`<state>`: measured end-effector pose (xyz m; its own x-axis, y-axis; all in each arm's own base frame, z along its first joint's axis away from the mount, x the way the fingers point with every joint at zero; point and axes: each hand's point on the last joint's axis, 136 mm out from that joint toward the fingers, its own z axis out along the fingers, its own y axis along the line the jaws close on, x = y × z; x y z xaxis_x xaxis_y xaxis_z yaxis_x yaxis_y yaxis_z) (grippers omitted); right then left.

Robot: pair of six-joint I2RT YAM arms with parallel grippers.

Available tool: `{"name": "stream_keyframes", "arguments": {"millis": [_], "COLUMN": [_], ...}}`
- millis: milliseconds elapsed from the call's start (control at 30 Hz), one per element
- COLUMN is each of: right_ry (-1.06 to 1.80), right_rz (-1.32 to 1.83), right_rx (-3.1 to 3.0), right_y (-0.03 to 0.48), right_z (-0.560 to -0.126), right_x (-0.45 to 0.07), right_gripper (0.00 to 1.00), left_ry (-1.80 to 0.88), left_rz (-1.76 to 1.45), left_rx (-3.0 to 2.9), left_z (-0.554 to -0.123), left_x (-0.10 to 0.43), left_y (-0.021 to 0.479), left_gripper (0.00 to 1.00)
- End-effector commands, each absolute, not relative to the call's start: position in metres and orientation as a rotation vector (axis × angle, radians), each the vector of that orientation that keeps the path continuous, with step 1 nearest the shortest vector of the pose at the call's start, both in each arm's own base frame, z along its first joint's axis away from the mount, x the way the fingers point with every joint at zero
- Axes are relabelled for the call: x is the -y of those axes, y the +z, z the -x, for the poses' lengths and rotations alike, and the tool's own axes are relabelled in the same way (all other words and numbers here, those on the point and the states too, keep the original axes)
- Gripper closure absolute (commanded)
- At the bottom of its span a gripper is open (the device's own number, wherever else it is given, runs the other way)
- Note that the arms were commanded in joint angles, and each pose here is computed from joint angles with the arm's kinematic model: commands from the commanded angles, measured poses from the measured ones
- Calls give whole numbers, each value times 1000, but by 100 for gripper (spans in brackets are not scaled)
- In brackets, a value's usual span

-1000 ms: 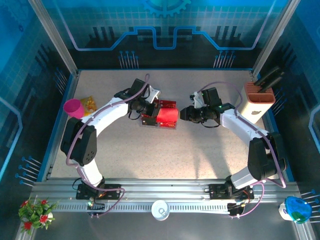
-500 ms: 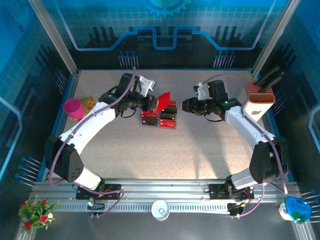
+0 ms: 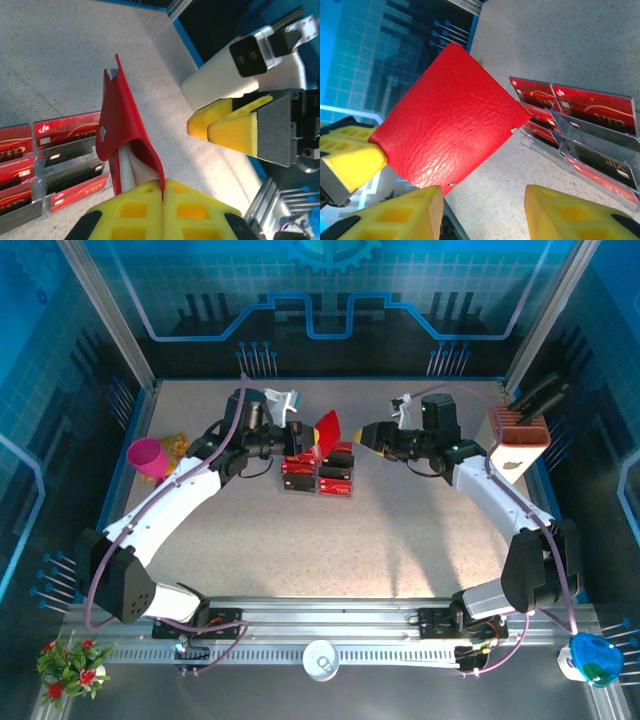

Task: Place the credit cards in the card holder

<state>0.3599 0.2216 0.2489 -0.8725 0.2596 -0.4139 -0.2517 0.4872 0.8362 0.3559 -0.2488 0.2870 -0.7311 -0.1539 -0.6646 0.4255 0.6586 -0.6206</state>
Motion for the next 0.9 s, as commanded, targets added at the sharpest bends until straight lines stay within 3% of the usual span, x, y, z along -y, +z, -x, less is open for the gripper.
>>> {"name": "stream_keyframes", "arguments": {"millis": [0,167,400,867], "right_ry": [1490,1605,1758,2012], "right_rz": [-85,-207,-303,-292], "right_rx": [-2105,-2008,-1890,-1758], "right_y": [281,292,303,315], "right_z": [-369,-382,-397,-406], "right_x": [-224,-225,-229,-265], "right_gripper": [51,46,29,30], "left_ry": [-1150,-1210,-1238,-1245], "left_rz": [-72,-10,8,78], "left_rx": [-1996,-1904,-1834,-1772], "left_z": [-361,-365,-368,-365], "left_x": [247,246,246,244], "left_y": [334,362,382,392], "left_gripper": [100,100,100,100]}}
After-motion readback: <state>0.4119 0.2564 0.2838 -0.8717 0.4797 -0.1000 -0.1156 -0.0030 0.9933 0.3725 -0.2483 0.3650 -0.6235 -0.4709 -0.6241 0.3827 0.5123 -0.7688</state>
